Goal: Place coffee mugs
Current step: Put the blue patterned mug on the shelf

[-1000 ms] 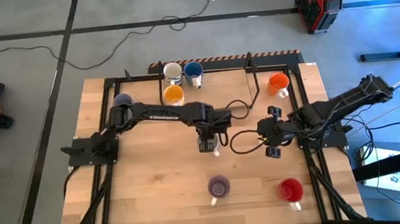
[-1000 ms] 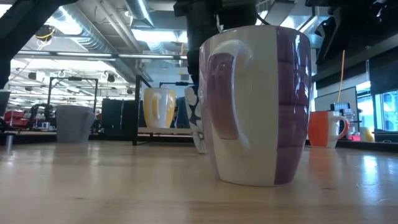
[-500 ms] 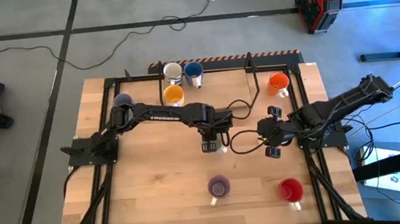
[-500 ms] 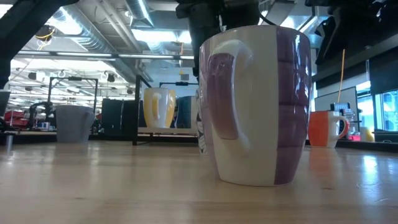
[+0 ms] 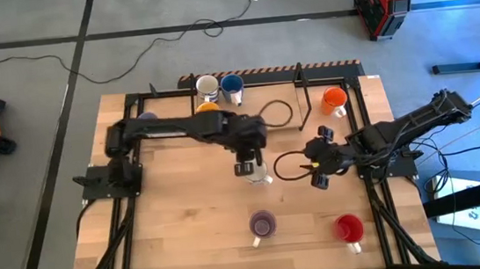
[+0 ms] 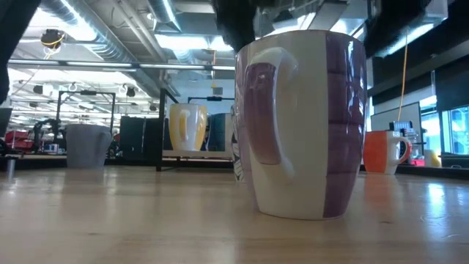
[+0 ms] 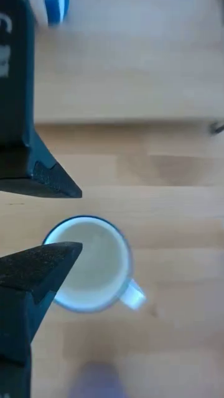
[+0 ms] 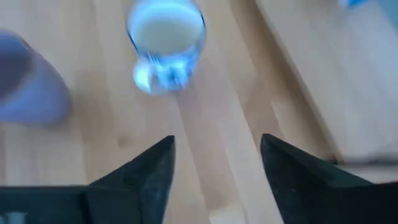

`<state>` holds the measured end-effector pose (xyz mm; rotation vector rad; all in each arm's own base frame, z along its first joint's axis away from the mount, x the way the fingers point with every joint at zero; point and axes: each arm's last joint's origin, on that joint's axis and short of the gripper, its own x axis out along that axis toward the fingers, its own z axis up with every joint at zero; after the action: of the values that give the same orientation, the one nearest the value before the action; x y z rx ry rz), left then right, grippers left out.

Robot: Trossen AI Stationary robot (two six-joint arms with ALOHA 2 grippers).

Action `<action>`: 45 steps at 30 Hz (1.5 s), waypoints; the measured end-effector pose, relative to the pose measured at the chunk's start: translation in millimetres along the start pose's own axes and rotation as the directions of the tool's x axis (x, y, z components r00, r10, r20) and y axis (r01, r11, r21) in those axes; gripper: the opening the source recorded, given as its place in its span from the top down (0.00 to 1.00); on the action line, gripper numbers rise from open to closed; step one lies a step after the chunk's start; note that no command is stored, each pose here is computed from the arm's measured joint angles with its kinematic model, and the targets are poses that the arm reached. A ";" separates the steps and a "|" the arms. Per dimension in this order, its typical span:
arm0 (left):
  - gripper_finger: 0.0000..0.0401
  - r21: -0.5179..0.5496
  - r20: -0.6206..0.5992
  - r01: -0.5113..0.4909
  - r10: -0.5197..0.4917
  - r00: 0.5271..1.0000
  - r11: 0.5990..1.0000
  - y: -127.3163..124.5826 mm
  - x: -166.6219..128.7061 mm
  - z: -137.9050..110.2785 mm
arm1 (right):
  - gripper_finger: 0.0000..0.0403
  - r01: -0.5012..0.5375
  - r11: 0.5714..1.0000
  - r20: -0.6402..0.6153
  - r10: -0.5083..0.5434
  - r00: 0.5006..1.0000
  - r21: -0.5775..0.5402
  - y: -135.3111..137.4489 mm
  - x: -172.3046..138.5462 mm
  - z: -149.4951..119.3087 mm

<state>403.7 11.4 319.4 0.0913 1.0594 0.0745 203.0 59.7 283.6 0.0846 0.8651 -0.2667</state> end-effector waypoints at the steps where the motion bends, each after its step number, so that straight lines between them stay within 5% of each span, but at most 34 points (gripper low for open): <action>1: 0.70 0.005 0.026 -0.001 0.001 1.000 1.000 0.0 -11.8 -0.4 | 0.41 -0.010 1.000 0.037 0.009 0.999 0.002 1.6 0.0 3.6; 6: 0.70 0.041 0.122 0.002 -0.007 0.993 0.999 -5.4 -52.3 -19.9 | 0.35 -0.057 0.996 0.214 0.069 0.975 -0.062 9.5 3.2 24.0; 11: 0.70 0.019 0.214 0.011 -0.014 0.977 1.000 -11.4 -65.9 -69.7 | 0.35 -0.048 0.997 0.292 0.062 0.954 -0.054 8.3 19.9 48.4; 16: 0.70 -0.077 0.252 0.031 -0.011 0.968 0.997 -12.2 -69.3 -130.4 | 0.38 -0.056 0.998 0.217 0.060 0.974 -0.025 0.6 44.4 76.9; 23: 0.70 -0.140 0.321 0.034 0.013 0.947 0.990 -11.3 -75.6 -182.4 | 0.43 -0.078 0.997 -0.020 0.078 0.997 0.024 -9.0 91.8 103.9; 29: 0.70 -0.158 0.353 0.044 0.015 0.935 0.986 -10.7 -84.5 -198.8 | 0.47 -0.103 0.986 -0.126 0.119 0.985 0.128 -9.8 130.9 110.3; 36: 0.70 -0.160 0.394 0.049 0.018 0.919 0.986 -10.1 -89.8 -199.2 | 0.52 -0.091 0.988 -0.250 0.121 0.961 0.126 -7.4 161.8 95.1; 45: 0.70 -0.169 0.383 0.010 0.057 0.922 0.986 -9.3 -86.2 -197.2 | 0.63 -0.073 0.991 -0.261 0.101 0.960 0.116 -3.3 188.2 89.7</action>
<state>189.7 0.8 297.2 -0.0340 0.6520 0.1608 384.8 3.2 198.5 0.2618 1.1120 -0.2210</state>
